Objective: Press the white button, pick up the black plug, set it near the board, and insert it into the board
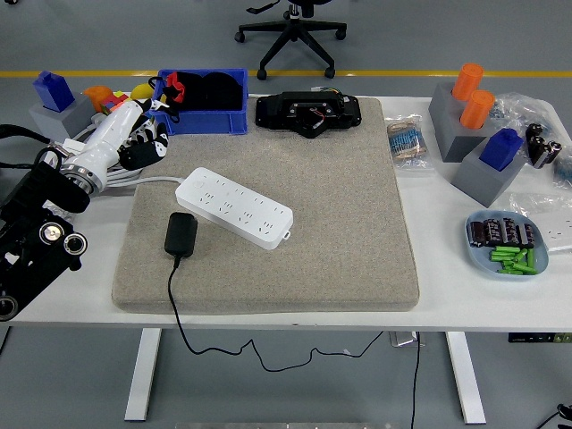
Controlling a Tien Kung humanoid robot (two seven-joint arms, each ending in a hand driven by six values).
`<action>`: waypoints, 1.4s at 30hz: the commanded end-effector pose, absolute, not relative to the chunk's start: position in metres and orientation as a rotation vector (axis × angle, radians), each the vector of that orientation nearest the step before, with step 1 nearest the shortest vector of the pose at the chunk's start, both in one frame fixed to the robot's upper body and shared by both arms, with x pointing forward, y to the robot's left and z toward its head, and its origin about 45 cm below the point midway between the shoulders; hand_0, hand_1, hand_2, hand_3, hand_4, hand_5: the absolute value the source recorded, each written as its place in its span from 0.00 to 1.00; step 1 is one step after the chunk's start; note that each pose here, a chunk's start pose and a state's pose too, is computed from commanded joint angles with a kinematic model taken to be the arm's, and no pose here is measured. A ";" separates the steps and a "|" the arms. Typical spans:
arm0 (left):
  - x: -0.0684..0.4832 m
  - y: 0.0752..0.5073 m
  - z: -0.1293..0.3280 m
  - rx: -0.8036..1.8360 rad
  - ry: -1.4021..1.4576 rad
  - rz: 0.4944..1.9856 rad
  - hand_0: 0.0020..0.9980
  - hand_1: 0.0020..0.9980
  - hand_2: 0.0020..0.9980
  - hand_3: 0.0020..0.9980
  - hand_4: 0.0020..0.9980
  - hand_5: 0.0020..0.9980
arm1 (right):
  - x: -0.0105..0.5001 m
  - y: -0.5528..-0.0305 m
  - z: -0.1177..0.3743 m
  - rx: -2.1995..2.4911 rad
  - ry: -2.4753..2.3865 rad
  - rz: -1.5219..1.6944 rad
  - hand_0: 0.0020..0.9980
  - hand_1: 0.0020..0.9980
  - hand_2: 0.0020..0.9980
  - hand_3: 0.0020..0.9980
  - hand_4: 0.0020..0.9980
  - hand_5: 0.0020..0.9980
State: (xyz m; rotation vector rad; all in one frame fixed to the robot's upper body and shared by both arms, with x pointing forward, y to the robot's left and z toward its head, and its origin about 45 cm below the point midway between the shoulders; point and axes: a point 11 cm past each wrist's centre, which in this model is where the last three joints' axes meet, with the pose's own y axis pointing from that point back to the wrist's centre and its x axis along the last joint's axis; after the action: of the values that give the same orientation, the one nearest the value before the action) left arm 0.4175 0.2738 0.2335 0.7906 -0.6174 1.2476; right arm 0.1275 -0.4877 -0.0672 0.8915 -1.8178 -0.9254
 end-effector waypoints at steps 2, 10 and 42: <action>0.418 0.272 0.231 0.805 -0.613 1.233 0.02 0.02 0.11 0.67 0.00 0.00 | 0.128 -0.488 -0.067 0.892 -1.818 -0.926 0.63 0.60 0.60 0.58 0.66 0.40; 0.421 0.254 0.200 0.930 -0.524 1.108 0.01 0.01 0.13 0.65 0.00 0.00 | 0.127 -0.488 -0.067 0.889 -1.815 -0.927 0.63 0.60 0.60 0.58 0.66 0.40; 0.440 0.249 0.172 1.138 -0.540 1.021 0.00 0.01 0.12 0.67 0.00 0.00 | 0.127 -0.491 -0.066 0.890 -1.806 -0.915 0.63 0.60 0.60 0.58 0.66 0.40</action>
State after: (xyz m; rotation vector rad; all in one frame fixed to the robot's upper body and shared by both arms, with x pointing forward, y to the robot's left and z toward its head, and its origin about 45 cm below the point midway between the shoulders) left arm 0.4403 0.2486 0.1723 1.1381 -0.5403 1.0208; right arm 0.1271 -0.4907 -0.0659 0.8900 -1.8063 -0.9147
